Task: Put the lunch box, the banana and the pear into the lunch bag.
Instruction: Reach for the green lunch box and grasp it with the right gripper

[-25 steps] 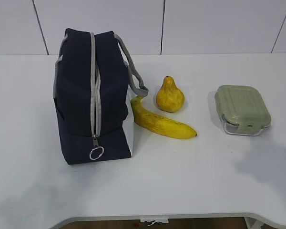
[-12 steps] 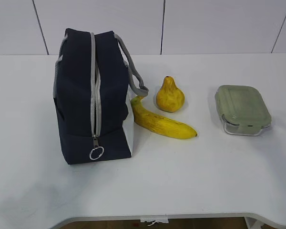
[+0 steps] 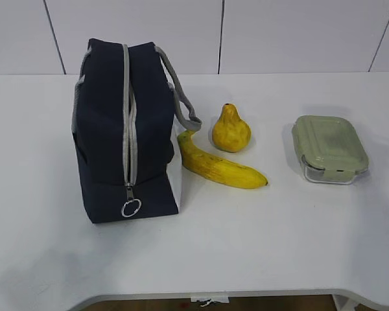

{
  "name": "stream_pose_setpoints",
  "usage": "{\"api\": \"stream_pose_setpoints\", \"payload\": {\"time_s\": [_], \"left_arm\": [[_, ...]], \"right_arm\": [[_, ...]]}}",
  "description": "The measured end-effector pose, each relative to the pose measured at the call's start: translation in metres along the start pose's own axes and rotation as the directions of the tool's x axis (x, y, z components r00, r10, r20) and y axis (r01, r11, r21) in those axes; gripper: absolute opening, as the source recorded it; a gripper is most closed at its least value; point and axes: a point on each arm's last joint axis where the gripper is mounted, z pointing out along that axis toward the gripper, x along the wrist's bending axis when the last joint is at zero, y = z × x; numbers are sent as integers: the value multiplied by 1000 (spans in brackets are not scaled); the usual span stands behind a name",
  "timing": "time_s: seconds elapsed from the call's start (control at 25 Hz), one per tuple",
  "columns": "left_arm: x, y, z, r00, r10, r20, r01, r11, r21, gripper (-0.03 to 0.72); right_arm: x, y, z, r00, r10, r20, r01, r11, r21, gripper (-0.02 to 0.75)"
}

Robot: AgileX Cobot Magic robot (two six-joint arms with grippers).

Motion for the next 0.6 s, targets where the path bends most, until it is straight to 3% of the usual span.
{"api": "stream_pose_setpoints", "payload": {"time_s": [0.24,0.4,0.6], "left_arm": [[0,0,0,1000,0,0,0,1000,0,243],[0,0,0,1000,0,0,0,1000,0,243],[0,0,0,1000,0,0,0,1000,0,243]], "right_arm": [[-17,-1,6,998,33,-54,-32,999,26,430],[-36,-1,14,974,105,-199,-99,994,40,430],[-52,6,31,898,156,-412,-146,988,57,430]]}}
